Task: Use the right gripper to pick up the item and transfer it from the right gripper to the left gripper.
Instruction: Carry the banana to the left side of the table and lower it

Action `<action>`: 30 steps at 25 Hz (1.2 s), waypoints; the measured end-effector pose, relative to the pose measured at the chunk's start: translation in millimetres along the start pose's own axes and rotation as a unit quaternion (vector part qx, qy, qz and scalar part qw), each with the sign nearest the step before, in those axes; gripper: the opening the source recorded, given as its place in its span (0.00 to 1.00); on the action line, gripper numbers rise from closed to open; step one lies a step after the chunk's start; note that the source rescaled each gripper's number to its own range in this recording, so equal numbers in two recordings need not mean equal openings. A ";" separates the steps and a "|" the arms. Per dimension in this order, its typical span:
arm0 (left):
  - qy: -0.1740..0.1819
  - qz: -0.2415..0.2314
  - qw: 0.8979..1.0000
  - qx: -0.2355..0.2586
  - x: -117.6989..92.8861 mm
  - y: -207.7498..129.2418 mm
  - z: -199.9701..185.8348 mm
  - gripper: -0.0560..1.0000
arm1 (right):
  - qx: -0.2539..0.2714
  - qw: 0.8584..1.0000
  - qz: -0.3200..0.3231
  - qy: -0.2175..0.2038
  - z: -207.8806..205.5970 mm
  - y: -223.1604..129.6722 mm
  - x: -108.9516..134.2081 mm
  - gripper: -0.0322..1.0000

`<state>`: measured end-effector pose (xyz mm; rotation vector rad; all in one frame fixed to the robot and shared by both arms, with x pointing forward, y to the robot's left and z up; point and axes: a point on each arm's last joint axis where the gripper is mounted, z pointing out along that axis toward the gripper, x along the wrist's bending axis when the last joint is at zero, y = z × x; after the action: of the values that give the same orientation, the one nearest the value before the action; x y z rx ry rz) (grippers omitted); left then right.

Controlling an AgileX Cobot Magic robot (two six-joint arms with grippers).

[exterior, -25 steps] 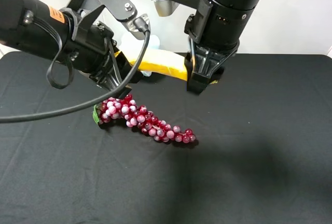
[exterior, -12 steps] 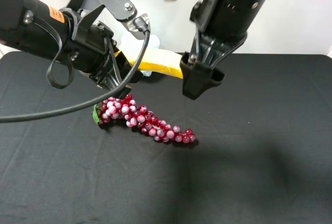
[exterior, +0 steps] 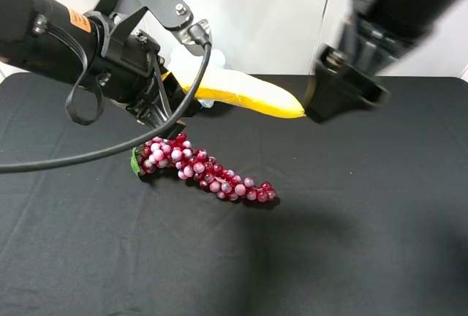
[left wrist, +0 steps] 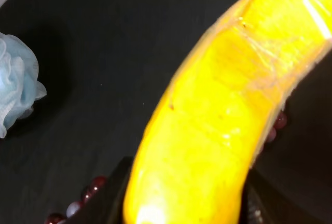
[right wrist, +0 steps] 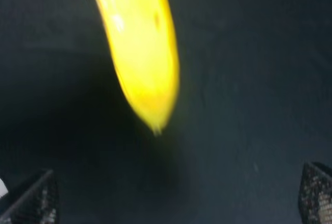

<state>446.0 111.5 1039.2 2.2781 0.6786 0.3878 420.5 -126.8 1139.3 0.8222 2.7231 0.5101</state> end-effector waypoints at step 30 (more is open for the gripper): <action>0.000 0.000 1.000 0.000 0.0 -0.1 0.0 0.05 | -0.233 0.966 0.108 -0.032 -24.8 -248.7 54.2 1.00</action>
<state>446.0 111.5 1039.2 2.2788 0.6786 0.3871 248.1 -296.0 1055.4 0.9784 2.3172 1.0947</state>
